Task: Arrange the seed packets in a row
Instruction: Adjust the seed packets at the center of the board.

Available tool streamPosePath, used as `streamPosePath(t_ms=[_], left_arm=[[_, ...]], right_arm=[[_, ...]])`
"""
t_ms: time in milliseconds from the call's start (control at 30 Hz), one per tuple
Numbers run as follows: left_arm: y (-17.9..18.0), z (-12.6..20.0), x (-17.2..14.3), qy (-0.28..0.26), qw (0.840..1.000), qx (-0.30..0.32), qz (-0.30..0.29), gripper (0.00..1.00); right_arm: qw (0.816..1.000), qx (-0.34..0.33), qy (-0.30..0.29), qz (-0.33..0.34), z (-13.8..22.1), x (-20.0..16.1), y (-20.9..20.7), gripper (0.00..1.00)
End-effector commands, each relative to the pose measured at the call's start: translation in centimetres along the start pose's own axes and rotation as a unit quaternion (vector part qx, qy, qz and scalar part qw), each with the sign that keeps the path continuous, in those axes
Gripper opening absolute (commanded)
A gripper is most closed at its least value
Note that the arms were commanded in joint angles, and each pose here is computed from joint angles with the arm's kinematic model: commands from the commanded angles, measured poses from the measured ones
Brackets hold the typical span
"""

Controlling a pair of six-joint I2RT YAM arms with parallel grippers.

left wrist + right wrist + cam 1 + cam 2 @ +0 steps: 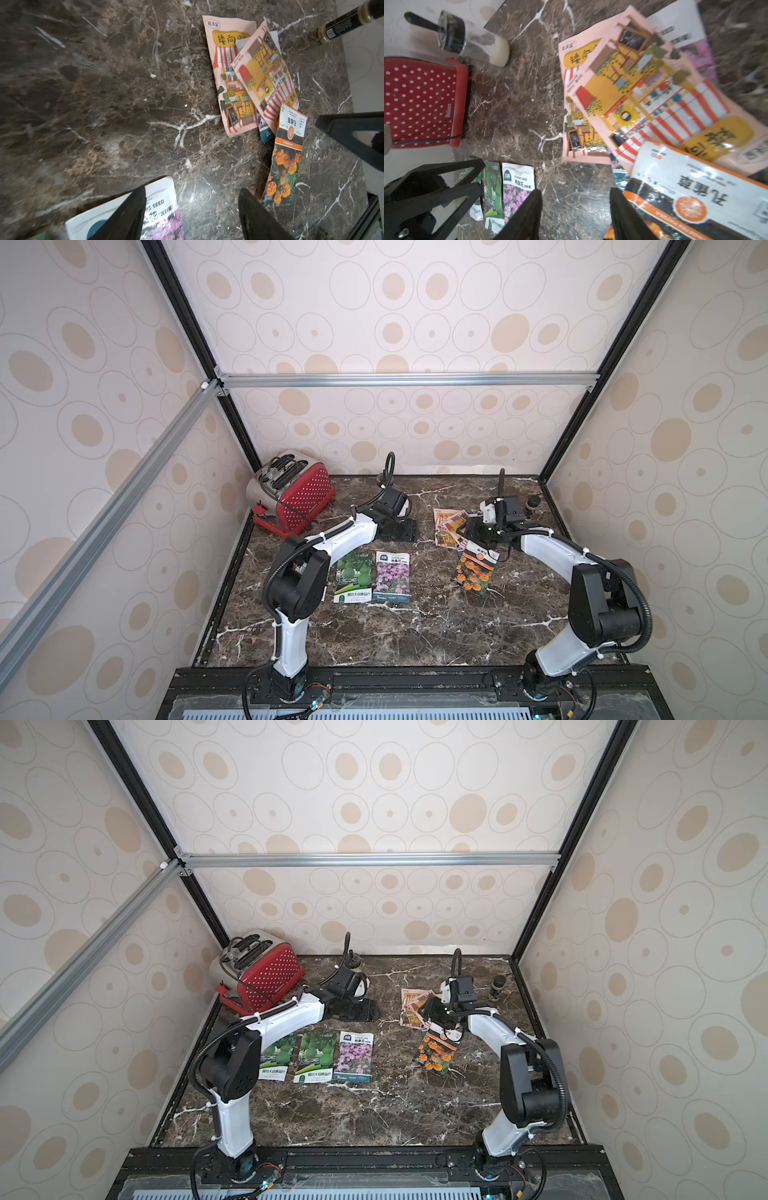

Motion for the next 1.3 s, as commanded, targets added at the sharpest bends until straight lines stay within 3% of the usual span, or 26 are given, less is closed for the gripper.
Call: streamPosePath(t_ms=[0, 200, 433, 700, 1067, 1267], left_arm=[[-2.6, -1.5, 1.1, -0.002, 0.999, -0.051, -0.020, 0.71], [-4.7, -4.6, 1.2, 0.010, 0.995, -0.096, -0.026, 0.71], [-4.8, -6.4, 1.1, 0.018, 0.994, -0.110, -0.012, 0.71], [-4.7, -6.8, 0.8, 0.022, 0.994, -0.111, -0.009, 0.71], [-6.9, -7.3, -0.1, 0.038, 0.990, -0.129, -0.032, 0.71], [-10.0, -7.9, -1.6, 0.054, 0.985, -0.155, -0.047, 0.72]], right_arm=[[0.999, -0.035, 0.008, -0.011, -0.5, 0.3, -2.2, 0.64], [0.998, -0.064, 0.012, -0.008, -1.8, 2.0, -3.8, 0.73], [0.998, -0.040, 0.037, -0.026, -4.9, 2.5, -4.1, 0.74], [0.997, -0.051, 0.041, -0.049, -5.6, 2.1, -5.8, 0.75], [0.982, -0.145, 0.006, -0.119, -1.4, 1.0, -12.3, 0.75], [0.979, -0.166, -0.033, -0.110, 1.1, 1.0, -12.2, 0.75]])
Point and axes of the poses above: each gripper's point midway between its finger pads, its own z axis back along the fingers, its own y axis along the line the jaws close on, x = y × z, the point moved 2 cm from there along z, back along the fingers, and after that the axes turned 7 degrees about z, right-handed, at the moved point
